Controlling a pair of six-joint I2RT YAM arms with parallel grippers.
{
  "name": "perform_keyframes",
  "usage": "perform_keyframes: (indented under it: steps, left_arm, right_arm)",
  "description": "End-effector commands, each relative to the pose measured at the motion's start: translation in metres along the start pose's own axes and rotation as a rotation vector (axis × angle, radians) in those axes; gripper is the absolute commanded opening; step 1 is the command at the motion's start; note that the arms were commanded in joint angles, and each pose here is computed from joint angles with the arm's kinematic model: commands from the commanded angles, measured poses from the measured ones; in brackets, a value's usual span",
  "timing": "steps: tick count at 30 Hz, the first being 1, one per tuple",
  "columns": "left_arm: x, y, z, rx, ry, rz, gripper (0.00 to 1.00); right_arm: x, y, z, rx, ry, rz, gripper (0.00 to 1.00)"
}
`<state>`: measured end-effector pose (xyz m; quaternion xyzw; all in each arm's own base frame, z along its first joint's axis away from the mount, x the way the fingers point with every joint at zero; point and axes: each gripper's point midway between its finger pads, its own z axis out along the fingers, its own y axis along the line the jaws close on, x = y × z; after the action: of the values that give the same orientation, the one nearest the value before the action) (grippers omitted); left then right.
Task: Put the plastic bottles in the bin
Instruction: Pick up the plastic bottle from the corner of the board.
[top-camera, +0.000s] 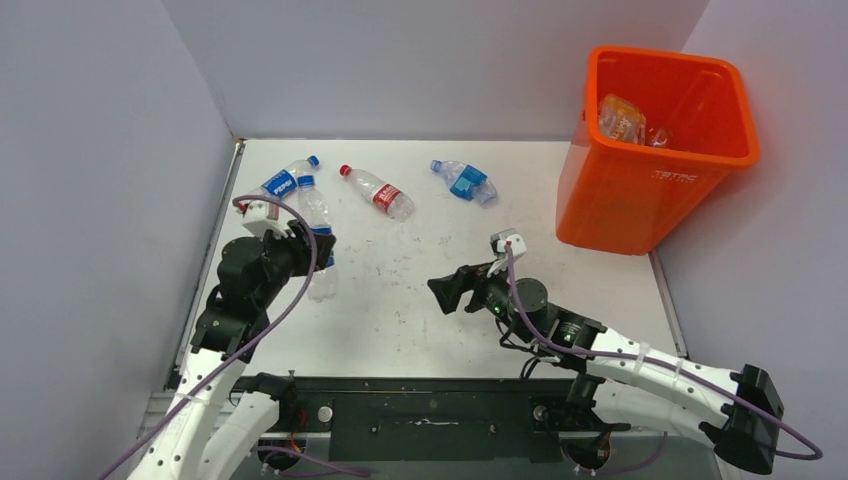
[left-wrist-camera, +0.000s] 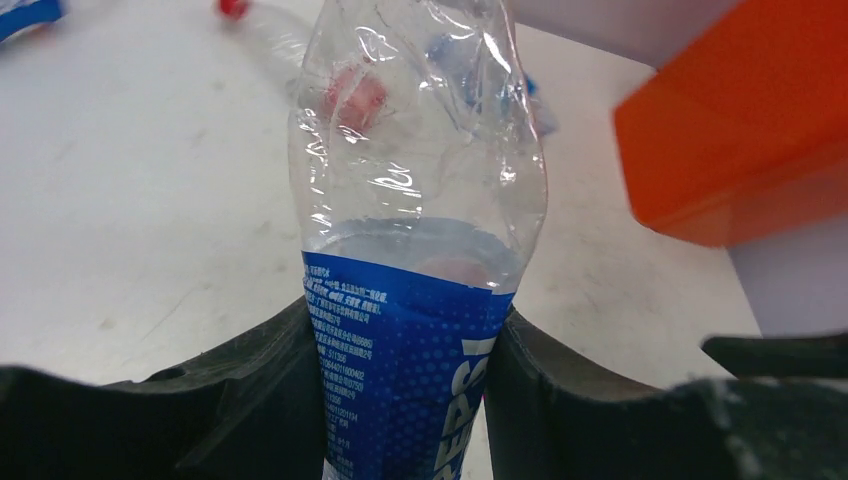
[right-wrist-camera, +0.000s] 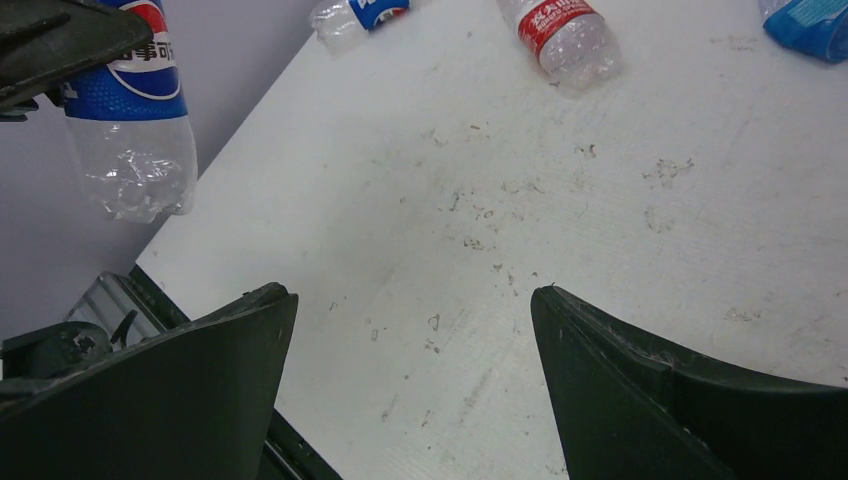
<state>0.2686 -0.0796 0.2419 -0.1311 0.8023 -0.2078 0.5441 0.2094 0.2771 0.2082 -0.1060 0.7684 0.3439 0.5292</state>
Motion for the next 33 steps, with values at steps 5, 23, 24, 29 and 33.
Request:
perform_keyframes:
  steps: [5, 23, 24, 29, 33]
  left_arm:
    - [-0.028, -0.161, -0.047, 0.824, -0.188, 0.508, 0.31]
    - [0.055, -0.173, -0.068, 1.060, -0.268, 0.657, 0.13]
    - [0.056, -0.174, -0.068, 1.062, -0.257, 0.653, 0.12]
    - [0.059, -0.179, -0.066, 1.072, -0.221, 0.604, 0.08]
    - [0.058, -0.179, -0.061, 1.044, -0.201, 0.576, 0.04]
  right_arm:
    - [-0.013, -0.009, -0.026, -0.015, -0.111, 0.031, 0.90]
    - [-0.091, 0.061, -0.054, -0.338, -0.395, 0.139, 0.90]
    - [-0.097, 0.067, -0.054, -0.350, -0.405, 0.137, 0.90]
    - [-0.122, 0.096, -0.055, -0.396, -0.471, 0.095, 0.90]
    - [-0.135, 0.114, -0.053, -0.418, -0.511, 0.056, 0.91]
